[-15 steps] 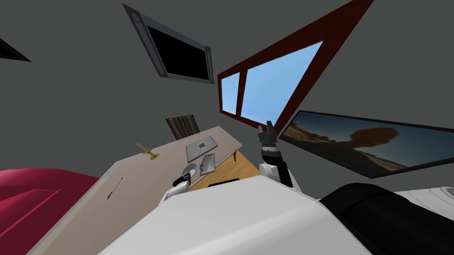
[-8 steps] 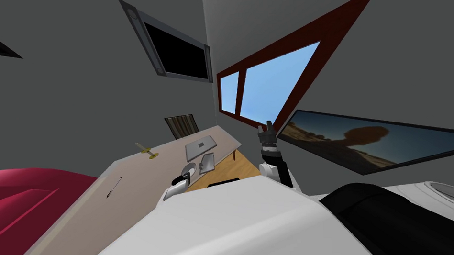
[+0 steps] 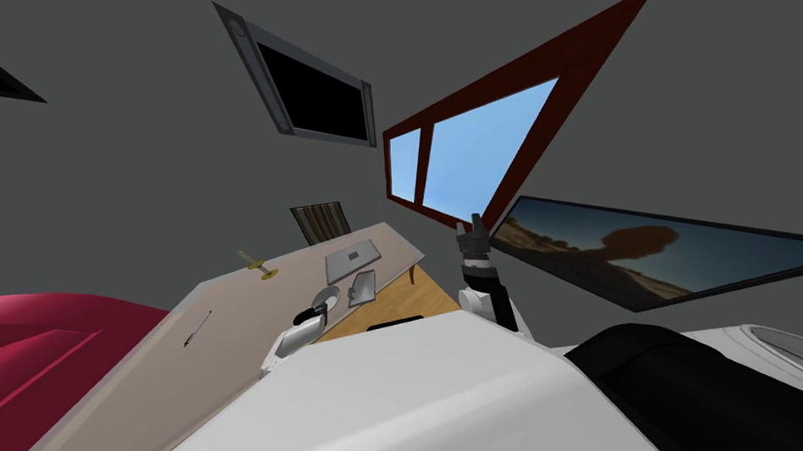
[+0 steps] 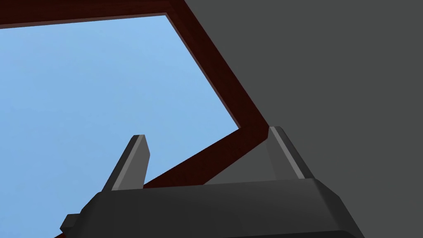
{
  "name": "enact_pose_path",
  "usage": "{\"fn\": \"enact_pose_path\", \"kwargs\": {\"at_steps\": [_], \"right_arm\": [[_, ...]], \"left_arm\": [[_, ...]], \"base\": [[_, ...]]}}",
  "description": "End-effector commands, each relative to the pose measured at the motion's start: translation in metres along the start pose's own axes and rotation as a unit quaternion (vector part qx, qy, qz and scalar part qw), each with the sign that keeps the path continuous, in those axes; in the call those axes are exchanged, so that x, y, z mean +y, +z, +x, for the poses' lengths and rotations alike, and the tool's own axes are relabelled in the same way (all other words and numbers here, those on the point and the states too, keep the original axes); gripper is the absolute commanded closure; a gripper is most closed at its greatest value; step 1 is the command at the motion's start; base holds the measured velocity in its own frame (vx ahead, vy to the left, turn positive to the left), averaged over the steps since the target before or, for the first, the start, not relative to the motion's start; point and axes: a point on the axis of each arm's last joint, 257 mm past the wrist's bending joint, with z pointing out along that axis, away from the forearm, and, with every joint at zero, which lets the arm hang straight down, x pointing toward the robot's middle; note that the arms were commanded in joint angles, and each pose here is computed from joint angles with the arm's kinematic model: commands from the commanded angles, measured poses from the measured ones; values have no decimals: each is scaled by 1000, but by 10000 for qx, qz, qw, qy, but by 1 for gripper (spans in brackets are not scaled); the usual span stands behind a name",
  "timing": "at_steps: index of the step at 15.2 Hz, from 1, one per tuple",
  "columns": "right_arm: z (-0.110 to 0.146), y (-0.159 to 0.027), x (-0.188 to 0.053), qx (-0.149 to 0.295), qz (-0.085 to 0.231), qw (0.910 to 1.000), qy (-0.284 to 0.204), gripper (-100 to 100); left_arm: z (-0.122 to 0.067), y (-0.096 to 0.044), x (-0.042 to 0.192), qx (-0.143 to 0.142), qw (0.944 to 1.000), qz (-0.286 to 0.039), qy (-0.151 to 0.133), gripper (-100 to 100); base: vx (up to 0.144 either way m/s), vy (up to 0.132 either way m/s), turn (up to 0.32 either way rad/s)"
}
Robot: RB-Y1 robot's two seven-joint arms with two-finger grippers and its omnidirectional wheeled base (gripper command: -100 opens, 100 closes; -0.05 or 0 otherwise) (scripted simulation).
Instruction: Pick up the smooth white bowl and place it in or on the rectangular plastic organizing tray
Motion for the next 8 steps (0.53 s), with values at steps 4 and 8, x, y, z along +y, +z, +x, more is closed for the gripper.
{"fn": "enact_pose_path", "kwargs": {"at_steps": [4,8], "right_arm": [[0,0,0,0,0,10000,0,0],[0,0,0,0,0,10000,0,0]], "left_arm": [[-19,-14,-17,-145,9999,1,-10,100],[-34,-27,-30,-263,9997,14,-18,100]], "base": [[28,-109,-8],[35,-123,-15]]}}
